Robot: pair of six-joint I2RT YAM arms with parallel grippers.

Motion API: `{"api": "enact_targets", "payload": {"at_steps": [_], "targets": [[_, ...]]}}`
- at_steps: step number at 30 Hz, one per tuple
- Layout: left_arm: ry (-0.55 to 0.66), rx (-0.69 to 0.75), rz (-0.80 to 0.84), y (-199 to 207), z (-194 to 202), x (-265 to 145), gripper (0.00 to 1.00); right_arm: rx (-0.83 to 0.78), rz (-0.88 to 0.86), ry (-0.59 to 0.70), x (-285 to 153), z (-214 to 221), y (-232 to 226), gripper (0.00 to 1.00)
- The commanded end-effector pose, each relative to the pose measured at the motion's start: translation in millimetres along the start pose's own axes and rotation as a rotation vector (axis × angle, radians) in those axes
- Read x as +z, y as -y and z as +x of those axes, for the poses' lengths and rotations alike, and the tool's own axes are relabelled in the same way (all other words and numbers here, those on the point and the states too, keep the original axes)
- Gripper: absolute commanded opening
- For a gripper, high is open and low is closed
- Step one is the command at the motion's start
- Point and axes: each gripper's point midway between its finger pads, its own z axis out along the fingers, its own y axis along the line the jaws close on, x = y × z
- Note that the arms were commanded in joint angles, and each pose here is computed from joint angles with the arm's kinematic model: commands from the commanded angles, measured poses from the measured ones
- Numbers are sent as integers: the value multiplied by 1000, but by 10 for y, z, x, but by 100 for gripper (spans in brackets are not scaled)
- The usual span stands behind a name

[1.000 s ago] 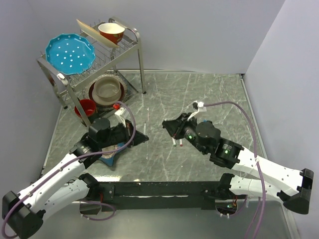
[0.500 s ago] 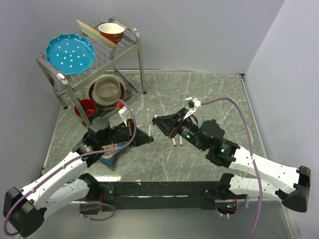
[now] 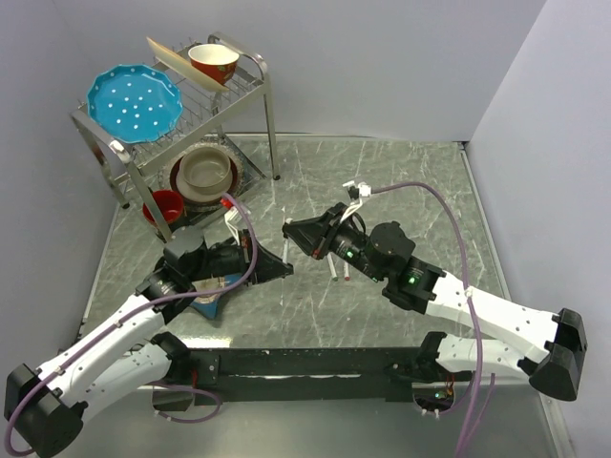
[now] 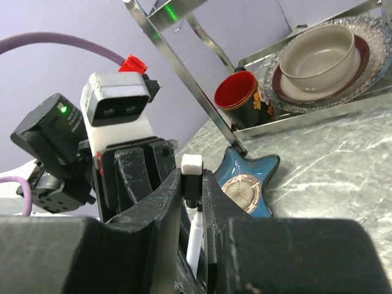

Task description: Insert the pens into the pen caps

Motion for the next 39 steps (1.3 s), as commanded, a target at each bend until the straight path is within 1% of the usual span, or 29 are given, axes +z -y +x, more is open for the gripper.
{"api": "enact_targets", "payload": {"at_steps": [1, 19, 27, 39], "targets": [[30, 65, 45, 119, -62, -47, 1, 36, -51, 50, 53, -250, -181, 0], [42, 69, 25, 101, -69, -70, 1, 48, -57, 42, -30, -305, -187, 0], [34, 58, 9, 24, -3, -66, 1, 38, -47, 38, -19, -371, -189, 0], [37, 63, 11, 36, -4, -77, 1, 33, -26, 11, 21, -273, -109, 0]]}}
